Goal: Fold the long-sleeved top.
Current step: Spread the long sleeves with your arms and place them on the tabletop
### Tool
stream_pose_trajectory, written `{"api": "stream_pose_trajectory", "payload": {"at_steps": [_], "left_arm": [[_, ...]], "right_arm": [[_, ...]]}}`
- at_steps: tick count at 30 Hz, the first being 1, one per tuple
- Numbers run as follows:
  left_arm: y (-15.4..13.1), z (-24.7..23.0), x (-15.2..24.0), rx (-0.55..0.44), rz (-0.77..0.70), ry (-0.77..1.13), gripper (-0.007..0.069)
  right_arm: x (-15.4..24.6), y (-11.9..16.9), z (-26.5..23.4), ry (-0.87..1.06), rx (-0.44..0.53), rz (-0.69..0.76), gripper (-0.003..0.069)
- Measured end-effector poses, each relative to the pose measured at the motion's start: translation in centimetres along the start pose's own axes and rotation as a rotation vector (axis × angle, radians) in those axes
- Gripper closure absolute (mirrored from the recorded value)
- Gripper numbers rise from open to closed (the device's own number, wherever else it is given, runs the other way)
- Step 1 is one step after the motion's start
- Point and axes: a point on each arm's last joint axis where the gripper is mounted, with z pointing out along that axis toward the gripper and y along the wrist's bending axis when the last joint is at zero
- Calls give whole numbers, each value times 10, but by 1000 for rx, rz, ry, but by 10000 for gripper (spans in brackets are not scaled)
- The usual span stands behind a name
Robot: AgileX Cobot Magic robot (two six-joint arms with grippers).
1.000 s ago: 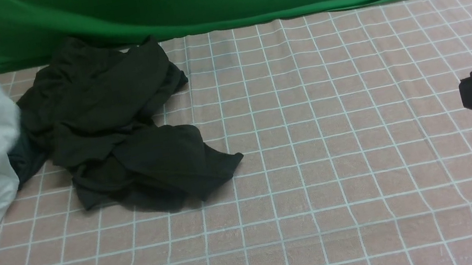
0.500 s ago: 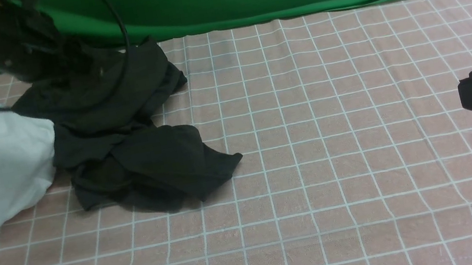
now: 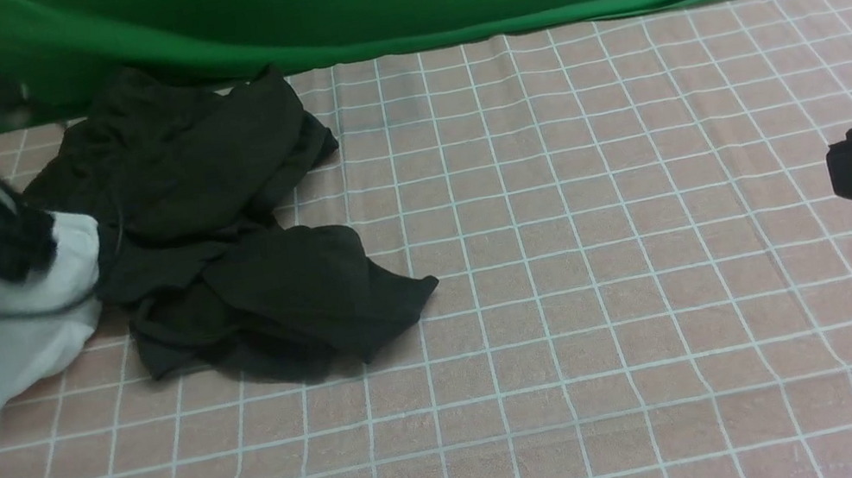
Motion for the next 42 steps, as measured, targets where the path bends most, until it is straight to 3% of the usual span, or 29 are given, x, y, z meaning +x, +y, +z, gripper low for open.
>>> {"api": "stream_pose_trajectory", "payload": {"at_steps": [3,6,7,8,11,15,18,22,26,27,30,34,38,42], "left_arm": [[6,16,12,-13,-57,55,48],[18,23,26,-38,-150,98,274],[24,23,33,-46,-179,115,399],[30,23,39,-53,-200,128,477],[43,17,51,-75,-250,136,538],[63,-4,63,-143,-335,90,536],[84,-33,67,-248,-427,-33,536],[86,-43,67,-252,-415,-73,499],[78,-36,62,-143,-475,-104,306],[77,-36,62,-135,-484,-107,293],[73,-42,57,-87,-566,-153,60],[67,-68,46,-67,-603,-241,-46],[45,-95,19,-38,-521,-342,-36],[5,-99,-16,46,-366,-383,116]], "right_arm": [[0,0,0,-2,1,0,510],[-1,0,0,-7,3,-1,510],[-1,0,0,-7,4,-2,510],[-1,0,0,-7,4,-4,510],[-1,0,0,-8,4,-4,510],[-1,0,0,-8,4,-8,510],[-1,0,0,-8,4,-10,511],[-1,0,0,-8,4,-11,515],[-1,0,0,-8,4,-11,515],[-1,0,0,-8,4,-11,515],[-1,0,0,-8,4,-11,515],[-1,0,0,-7,4,-11,513],[-1,0,0,-6,3,-7,513],[-1,0,0,-6,3,-7,513]]}}
